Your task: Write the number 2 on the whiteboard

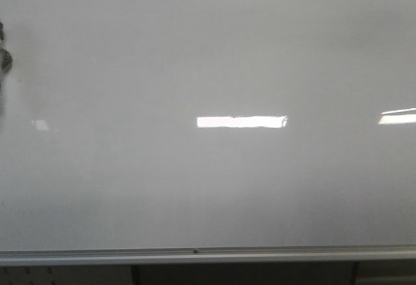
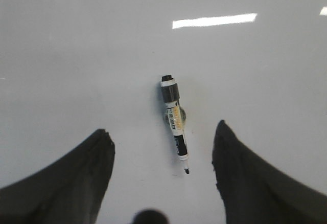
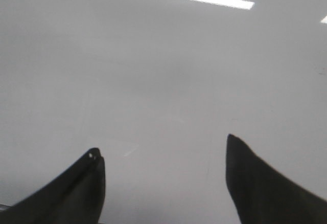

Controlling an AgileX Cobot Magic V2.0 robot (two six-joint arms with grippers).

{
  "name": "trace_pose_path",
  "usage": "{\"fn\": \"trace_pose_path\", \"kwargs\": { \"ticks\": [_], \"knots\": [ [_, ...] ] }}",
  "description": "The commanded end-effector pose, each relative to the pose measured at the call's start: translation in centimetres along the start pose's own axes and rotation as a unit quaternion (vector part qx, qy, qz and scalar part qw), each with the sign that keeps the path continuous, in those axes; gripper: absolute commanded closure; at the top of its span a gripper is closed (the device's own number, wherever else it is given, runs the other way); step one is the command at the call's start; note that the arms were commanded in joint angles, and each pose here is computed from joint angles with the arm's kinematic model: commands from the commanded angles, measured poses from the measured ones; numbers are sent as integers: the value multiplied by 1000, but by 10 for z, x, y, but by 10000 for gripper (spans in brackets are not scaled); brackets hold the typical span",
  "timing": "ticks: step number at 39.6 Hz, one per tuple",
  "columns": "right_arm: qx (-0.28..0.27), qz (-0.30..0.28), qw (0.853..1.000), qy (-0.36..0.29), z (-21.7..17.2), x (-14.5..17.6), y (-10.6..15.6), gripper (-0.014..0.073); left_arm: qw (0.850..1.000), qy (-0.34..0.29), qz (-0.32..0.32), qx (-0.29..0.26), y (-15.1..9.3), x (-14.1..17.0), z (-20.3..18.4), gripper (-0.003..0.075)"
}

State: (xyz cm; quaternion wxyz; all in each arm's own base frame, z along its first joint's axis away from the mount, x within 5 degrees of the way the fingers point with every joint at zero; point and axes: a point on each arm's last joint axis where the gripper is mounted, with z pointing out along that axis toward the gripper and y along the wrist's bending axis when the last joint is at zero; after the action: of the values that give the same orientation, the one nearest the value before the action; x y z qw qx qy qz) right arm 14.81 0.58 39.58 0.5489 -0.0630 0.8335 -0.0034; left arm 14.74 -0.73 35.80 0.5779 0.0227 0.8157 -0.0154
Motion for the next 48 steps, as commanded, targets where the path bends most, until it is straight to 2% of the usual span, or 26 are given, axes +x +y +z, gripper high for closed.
{"fn": "trace_pose_path", "kwargs": {
  "ticks": [1,10,13,19,28,42,48],
  "knots": [
    [10,-6,998,-60,-7,-17,-2,69,999,-42,-19,4,0,-16,6,295],
    [12,-6,998,-69,-7,-19,-2,69,998,33,-44,11,-1,-2,54,292],
    [13,-6,997,-73,-7,-19,-2,69,998,46,-42,16,-4,3,71,267],
    [14,-6,997,-79,-7,-20,-3,69,998,42,-33,34,-17,12,109,192],
    [14,-6,997,-81,-7,-21,-3,69,999,37,-17,32,-22,31,157,194],
    [15,-6,996,-83,-7,-21,-3,69,999,27,-4,24,-21,52,194,197],
    [15,-6,996,-83,-7,-21,-3,69,1000,21,-5,17,-16,54,198,255]
  ]
}}
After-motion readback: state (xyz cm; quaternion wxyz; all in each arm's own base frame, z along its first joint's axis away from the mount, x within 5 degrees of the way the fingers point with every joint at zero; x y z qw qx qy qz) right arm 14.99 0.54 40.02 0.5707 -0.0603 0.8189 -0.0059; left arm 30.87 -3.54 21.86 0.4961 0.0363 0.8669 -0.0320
